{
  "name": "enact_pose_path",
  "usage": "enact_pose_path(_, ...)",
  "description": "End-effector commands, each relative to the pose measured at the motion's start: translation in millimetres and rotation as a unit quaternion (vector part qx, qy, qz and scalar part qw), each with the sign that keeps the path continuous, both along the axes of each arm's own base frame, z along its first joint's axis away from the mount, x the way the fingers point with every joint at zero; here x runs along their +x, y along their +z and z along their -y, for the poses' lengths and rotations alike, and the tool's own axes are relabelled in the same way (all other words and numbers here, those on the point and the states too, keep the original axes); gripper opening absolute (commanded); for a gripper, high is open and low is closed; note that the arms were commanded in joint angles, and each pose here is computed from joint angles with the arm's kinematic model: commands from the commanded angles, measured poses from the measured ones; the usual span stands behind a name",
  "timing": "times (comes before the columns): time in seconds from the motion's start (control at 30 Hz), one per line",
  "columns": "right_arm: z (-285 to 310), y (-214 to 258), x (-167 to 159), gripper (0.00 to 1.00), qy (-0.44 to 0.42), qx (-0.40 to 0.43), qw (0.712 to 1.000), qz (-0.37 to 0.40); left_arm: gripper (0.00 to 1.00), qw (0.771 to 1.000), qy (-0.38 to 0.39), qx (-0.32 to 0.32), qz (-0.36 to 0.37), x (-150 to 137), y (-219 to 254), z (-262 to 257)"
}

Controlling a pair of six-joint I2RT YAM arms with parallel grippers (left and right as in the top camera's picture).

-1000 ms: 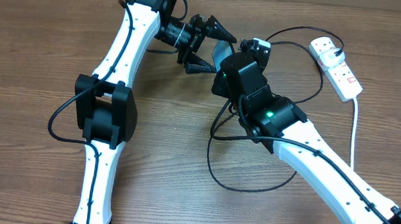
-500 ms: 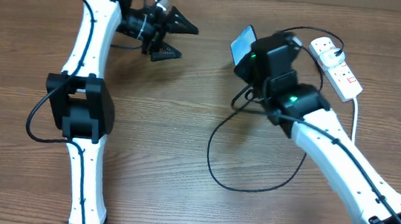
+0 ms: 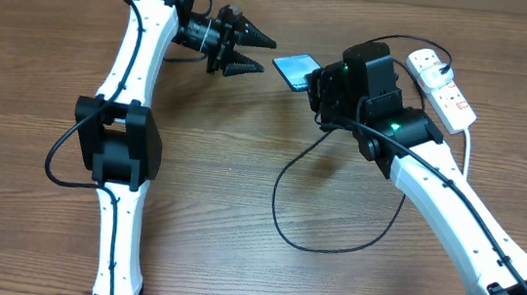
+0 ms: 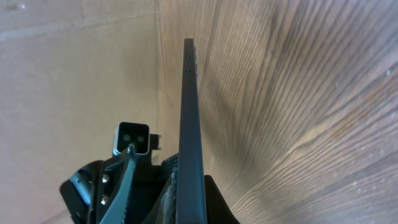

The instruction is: Plug charger to phone and switch on socket

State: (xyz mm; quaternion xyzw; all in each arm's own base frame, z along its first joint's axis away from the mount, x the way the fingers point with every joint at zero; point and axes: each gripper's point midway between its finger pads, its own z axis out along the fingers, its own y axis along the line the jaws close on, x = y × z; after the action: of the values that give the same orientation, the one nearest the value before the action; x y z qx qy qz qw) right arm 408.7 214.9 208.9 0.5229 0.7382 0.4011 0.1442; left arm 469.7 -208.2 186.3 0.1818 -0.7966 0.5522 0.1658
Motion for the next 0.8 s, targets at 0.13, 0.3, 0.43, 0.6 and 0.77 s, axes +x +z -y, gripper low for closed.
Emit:
enact_pose_path(0.13,-16.3,30.3,-0.1,0.04,-0.052,0.097,0.994,-0.022,0.51,0.999,0.011,-0.01,-0.041,-7.1,30.0,14.1)
enact_pose_path(0.3,-22.0,38.4,4.0,0.04,-0.061,0.1,0.993,0.001,0.54,0.999,0.006,-0.008,-0.052,-11.5,29.9,22.9)
enact_pose_path(0.43,-29.1,42.0,2.6,0.04,-0.054,0.104,0.993,0.008,0.53,0.998,0.004,-0.007,-0.062,-13.7,29.8,27.4)
enact_pose_path(0.6,-31.3,42.1,1.3,0.04,-0.051,0.105,0.993,0.008,0.52,0.997,0.007,-0.006,-0.071,-13.8,29.8,27.6)
enact_pose_path(0.77,-35.9,41.7,-1.2,0.04,-0.057,0.116,0.992,-0.001,0.49,0.997,0.009,-0.006,-0.076,-13.9,29.9,27.6)
